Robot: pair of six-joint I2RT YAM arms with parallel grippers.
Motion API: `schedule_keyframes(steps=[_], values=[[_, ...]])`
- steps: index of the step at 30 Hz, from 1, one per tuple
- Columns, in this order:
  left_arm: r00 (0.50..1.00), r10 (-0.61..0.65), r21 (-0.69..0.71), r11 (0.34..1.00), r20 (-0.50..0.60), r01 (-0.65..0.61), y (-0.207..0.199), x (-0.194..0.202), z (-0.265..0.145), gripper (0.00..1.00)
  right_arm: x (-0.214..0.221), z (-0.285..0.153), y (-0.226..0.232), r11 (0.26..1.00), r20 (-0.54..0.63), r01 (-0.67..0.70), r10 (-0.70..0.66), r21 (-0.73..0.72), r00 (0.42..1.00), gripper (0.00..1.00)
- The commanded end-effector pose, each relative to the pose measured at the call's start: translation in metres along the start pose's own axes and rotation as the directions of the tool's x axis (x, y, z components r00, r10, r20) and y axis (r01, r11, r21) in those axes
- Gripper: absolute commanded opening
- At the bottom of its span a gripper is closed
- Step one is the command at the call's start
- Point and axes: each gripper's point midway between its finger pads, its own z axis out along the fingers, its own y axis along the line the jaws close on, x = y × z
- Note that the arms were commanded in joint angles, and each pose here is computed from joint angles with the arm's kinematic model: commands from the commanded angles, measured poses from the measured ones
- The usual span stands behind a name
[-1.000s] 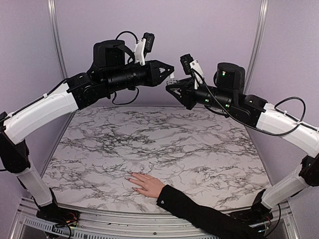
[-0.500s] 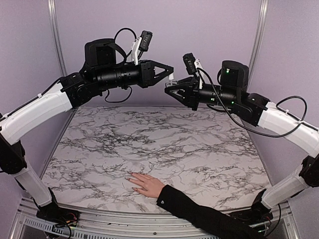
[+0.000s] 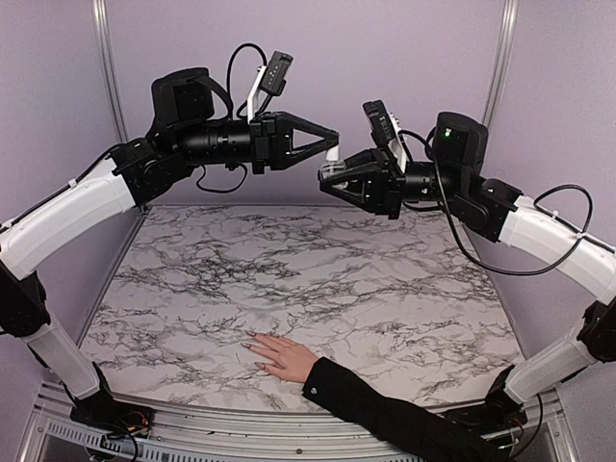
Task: Paint the nails
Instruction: Screw the nail polish bottle.
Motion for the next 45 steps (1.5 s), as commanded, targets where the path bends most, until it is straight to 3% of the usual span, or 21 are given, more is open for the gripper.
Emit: schedule_keyframes(steps=[1,10,14,19,25,31,35,45], values=[[0.987,-0.064,0.166,0.982,-0.145,0.088,-0.015,0.046,0.009,0.05,-0.071,-0.011,0.035,0.977,0.177,0.190,-0.170,-0.099,0.969,0.00],[0.989,-0.052,0.165,0.983,-0.140,0.075,-0.013,0.045,0.008,0.10,-0.074,-0.013,0.036,0.977,0.181,0.193,-0.173,-0.096,0.968,0.00],[0.995,-0.026,0.080,0.996,-0.101,0.034,-0.003,0.034,0.002,0.21,-0.070,-0.012,0.027,0.982,0.166,0.186,-0.178,-0.039,0.970,0.00],[1.000,0.029,-0.051,0.998,0.005,-0.029,0.009,0.008,-0.017,0.42,-0.060,-0.011,0.018,0.986,0.143,0.166,-0.165,0.002,0.976,0.00],[0.997,0.061,-0.158,0.986,0.055,-0.051,0.013,-0.004,-0.034,0.54,-0.048,-0.011,-0.002,0.985,0.095,0.136,-0.146,0.111,0.985,0.00],[0.996,0.044,-0.340,0.940,0.081,-0.014,0.036,-0.012,-0.048,0.56,-0.030,-0.018,-0.051,0.926,-0.009,0.104,-0.108,0.363,0.994,0.00],[0.995,0.002,-0.429,0.903,0.096,0.040,0.052,-0.012,-0.042,0.51,-0.018,-0.025,-0.074,0.863,-0.058,0.106,-0.090,0.493,0.994,0.00],[0.992,-0.050,-0.523,0.846,0.117,0.104,0.073,-0.006,-0.019,0.50,-0.003,-0.021,-0.086,0.808,-0.125,0.131,-0.071,0.575,0.990,0.00]])
